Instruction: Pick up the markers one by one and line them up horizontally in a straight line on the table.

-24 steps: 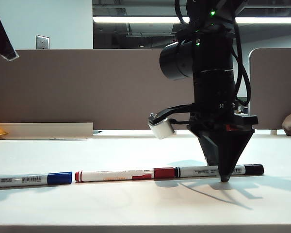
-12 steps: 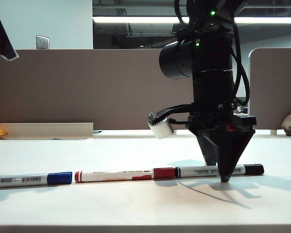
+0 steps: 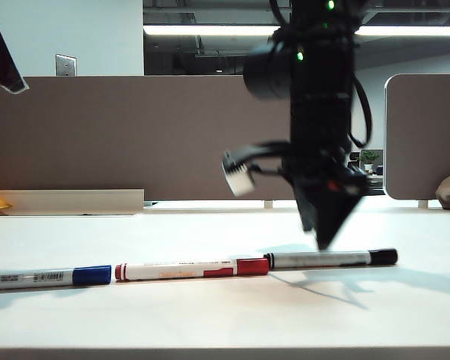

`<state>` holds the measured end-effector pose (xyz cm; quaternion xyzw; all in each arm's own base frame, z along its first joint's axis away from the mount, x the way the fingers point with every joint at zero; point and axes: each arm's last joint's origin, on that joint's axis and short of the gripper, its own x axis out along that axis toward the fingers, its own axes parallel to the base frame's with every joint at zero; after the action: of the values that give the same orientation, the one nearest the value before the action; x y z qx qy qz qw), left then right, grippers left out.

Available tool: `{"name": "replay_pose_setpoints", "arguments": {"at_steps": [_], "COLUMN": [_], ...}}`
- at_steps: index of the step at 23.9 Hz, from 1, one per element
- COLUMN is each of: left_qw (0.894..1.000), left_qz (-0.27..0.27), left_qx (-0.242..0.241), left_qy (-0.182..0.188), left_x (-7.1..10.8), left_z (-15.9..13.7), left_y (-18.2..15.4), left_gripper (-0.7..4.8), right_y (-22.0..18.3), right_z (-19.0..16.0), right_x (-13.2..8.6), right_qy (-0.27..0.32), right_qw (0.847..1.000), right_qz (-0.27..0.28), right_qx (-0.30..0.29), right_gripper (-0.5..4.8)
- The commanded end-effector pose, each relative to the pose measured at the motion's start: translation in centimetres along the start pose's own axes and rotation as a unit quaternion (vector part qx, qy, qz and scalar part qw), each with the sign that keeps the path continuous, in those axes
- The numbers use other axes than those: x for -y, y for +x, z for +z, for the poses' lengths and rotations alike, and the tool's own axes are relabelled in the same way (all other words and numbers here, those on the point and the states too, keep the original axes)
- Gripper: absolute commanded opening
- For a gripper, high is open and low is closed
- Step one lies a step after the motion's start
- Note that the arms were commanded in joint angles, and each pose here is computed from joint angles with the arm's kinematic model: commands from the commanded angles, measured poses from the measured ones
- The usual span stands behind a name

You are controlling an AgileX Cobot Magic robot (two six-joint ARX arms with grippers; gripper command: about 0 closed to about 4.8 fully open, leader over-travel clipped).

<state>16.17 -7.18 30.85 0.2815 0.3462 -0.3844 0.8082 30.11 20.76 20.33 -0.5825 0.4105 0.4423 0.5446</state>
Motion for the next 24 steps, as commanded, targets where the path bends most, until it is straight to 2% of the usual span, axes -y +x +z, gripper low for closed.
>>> {"name": "replay_pose_setpoints", "arguments": {"at_steps": [1,2,7,8,11,12,15,17,19,24], "left_qw": [1.0,1.0,1.0,1.0,1.0,1.0,1.0,1.0,1.0,1.0], "left_qz": [0.002,0.002,0.0,0.001,0.003,0.003,0.006,0.008,0.01,0.01], "left_qx": [0.006,0.006,0.005,0.006,0.008,0.009,0.013,0.016,0.016,0.016], "left_qy": [0.0,0.0,-0.011,-0.011,-0.01,-0.01,-0.009,-0.007,-0.006,-0.006], "left_x": [0.0,0.0,0.2,0.2,0.3,0.3,0.5,0.5,0.5,0.5], "left_z": [0.1,0.1,-0.1,-0.1,-0.2,-0.2,-0.2,-0.3,-0.3,-0.3], "left_y": [-0.1,-0.1,-0.4,-0.5,-0.7,-0.8,-1.1,-1.2,-1.2,-1.2], "left_gripper": [0.37,0.17,0.16,0.16,0.16,0.16,0.16,0.16,0.16,0.16], "right_y": [-1.5,-1.7,-1.4,-1.0,0.0,0.4,1.2,1.4,1.4,1.5], "right_z": [0.4,0.5,0.7,0.8,0.8,0.8,0.5,0.0,-0.4,-1.7], "right_x": [0.9,1.0,1.0,1.2,1.8,2.0,2.9,3.5,4.0,4.8], "right_qy": [0.03,0.03,0.028,0.027,0.033,0.036,0.048,0.058,0.066,0.085], "right_qw": [0.999,0.999,0.998,0.998,0.997,0.997,0.996,0.995,0.994,0.992], "right_qz": [-0.024,-0.023,0.008,0.004,-0.007,-0.014,-0.042,-0.056,-0.064,-0.074], "right_qx": [0.017,0.021,0.062,0.064,0.066,0.063,0.056,0.059,0.062,0.059], "right_gripper": [2.75,2.75,2.76,2.93,4.47,4.61,4.46,3.91,3.69,3.67]}}
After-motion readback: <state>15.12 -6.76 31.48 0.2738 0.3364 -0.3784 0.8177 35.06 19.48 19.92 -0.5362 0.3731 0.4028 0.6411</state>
